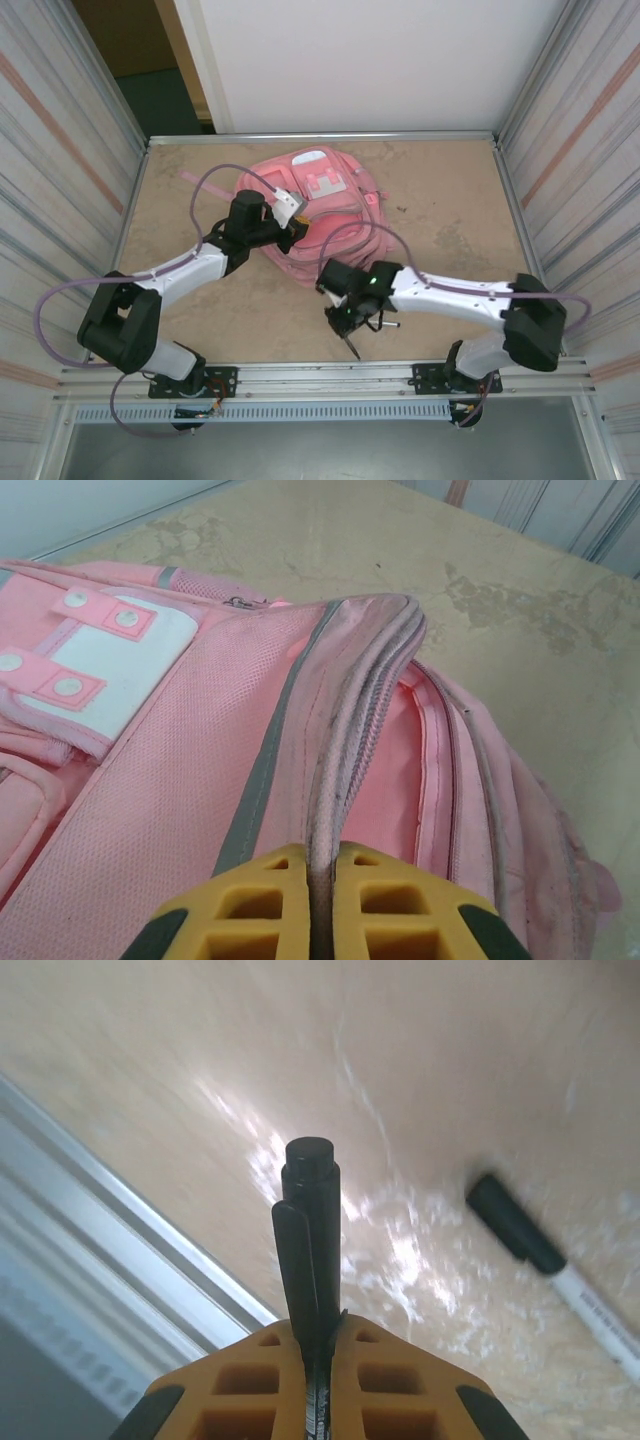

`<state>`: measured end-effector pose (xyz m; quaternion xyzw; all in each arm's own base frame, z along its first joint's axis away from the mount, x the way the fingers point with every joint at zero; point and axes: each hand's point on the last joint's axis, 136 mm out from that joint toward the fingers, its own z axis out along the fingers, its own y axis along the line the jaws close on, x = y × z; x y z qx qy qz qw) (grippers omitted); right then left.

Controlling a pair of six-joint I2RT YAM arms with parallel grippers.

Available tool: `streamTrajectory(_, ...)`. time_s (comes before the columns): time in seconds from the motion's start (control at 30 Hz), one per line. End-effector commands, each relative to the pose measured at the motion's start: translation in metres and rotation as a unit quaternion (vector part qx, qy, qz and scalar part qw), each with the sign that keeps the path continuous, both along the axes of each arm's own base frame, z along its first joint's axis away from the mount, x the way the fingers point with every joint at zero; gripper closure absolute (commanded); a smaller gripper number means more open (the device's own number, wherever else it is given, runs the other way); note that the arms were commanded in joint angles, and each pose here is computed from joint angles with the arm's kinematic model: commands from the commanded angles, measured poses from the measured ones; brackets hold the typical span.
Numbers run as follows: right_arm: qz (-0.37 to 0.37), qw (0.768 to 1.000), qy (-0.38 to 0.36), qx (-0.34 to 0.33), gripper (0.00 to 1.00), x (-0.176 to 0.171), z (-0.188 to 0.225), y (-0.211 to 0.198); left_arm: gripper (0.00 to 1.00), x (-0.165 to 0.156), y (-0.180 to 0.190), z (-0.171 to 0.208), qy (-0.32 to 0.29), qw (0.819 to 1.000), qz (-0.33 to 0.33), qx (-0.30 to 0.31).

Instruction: Pack the student bag

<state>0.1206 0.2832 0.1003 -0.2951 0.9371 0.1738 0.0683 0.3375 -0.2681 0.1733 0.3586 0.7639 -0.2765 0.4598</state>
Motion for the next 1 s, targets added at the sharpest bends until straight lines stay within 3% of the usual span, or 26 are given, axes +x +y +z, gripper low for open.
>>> streamTrajectory(0.0, -0.109, 0.989, 0.02, 0.101, 1.0, 0.041, 0.039, 0.008, 1.0, -0.004, -0.005, 0.035, -0.004, 0.998, -0.008, -0.056)
streamTrajectory(0.13, -0.287, 0.931, 0.099, 0.202, 1.0, 0.106, 0.063, 0.0, 1.0, -0.001, -0.007, 0.04, 0.016, 0.996, 0.007, -0.093)
streamTrajectory(0.27, -0.377, 0.868, 0.153, 0.284, 1.0, 0.146, 0.079, 0.001, 1.0, -0.006, -0.014, 0.034, 0.032, 0.995, -0.011, -0.096)
streamTrajectory(0.4, -0.509, 0.802, 0.16, 0.27, 1.0, 0.173, 0.059, -0.025, 1.0, -0.011, -0.021, 0.036, 0.032, 0.994, -0.03, -0.1)
streamTrajectory(0.53, -0.566, 0.752, 0.178, 0.287, 1.0, 0.199, 0.046, -0.029, 1.0, -0.026, -0.035, 0.039, 0.012, 0.994, -0.072, -0.085)
streamTrajectory(0.73, -0.595, 0.724, 0.194, 0.291, 1.0, 0.231, 0.026, -0.02, 1.0, -0.034, -0.043, 0.033, 0.008, 0.994, -0.082, -0.068)
streamTrajectory(0.77, -0.595, 0.72, 0.203, 0.294, 0.92, 0.233, 0.022, -0.017, 1.0, -0.033, -0.042, 0.034, 0.009, 0.994, -0.078, -0.072)
streamTrajectory(0.83, -0.583, 0.718, 0.204, 0.32, 0.65, 0.238, 0.026, -0.01, 1.0, -0.034, -0.042, 0.036, 0.006, 0.994, -0.077, -0.073)
streamTrajectory(0.97, -0.558, 0.749, 0.169, 0.314, 0.49, 0.231, 0.039, -0.02, 1.0, -0.03, -0.038, 0.027, 0.004, 0.996, -0.063, -0.059)
